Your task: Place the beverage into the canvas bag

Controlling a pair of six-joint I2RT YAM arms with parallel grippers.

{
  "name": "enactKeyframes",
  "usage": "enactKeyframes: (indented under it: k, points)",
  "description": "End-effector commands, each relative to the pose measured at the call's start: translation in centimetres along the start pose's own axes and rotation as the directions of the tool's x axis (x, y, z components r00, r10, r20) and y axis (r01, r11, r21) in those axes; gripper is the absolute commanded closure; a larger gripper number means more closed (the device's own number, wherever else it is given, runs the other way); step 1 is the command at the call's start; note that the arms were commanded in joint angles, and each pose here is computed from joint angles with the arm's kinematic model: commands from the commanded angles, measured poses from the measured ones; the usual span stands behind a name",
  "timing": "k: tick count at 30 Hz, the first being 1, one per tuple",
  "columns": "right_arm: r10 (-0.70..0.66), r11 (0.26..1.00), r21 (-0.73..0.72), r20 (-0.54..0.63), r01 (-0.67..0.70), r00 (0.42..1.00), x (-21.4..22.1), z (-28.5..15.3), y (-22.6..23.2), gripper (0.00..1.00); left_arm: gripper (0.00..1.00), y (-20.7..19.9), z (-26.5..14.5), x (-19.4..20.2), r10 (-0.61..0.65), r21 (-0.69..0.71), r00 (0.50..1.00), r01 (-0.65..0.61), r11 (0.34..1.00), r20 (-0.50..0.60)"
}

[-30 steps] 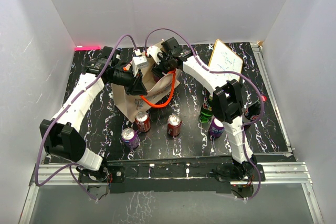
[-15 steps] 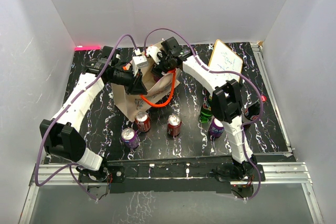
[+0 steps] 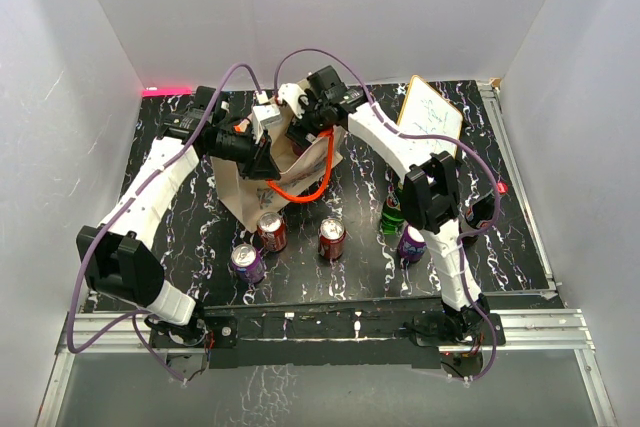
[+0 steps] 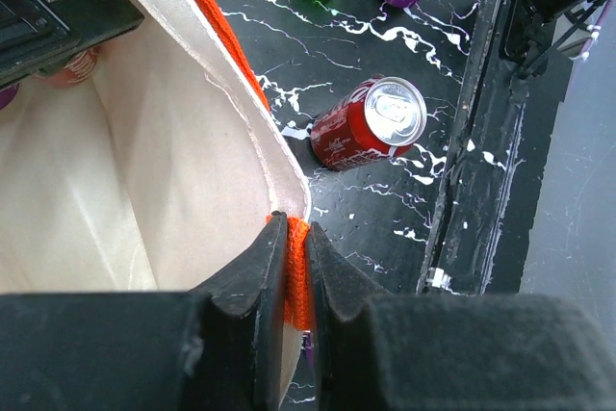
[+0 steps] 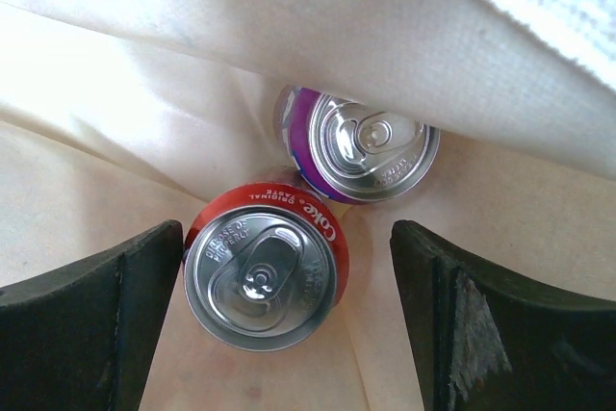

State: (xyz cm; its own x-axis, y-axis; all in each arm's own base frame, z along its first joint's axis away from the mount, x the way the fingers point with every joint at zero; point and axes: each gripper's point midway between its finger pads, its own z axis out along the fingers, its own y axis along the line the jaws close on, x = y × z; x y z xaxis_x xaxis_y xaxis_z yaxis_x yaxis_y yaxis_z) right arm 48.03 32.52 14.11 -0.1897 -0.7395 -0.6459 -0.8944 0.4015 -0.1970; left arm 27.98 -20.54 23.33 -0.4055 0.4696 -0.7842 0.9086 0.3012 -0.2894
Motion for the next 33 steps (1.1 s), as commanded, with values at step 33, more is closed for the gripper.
enactKeyframes:
  k: [33]
  points:
    - [0.019,0.997,0.073,0.212,-0.035,0.977,-7.3,-4.9,-1.1,0.01,1.00,-0.7,-0.5,-1.6,-0.069,0.040,0.997,0.068,0.997,0.034]
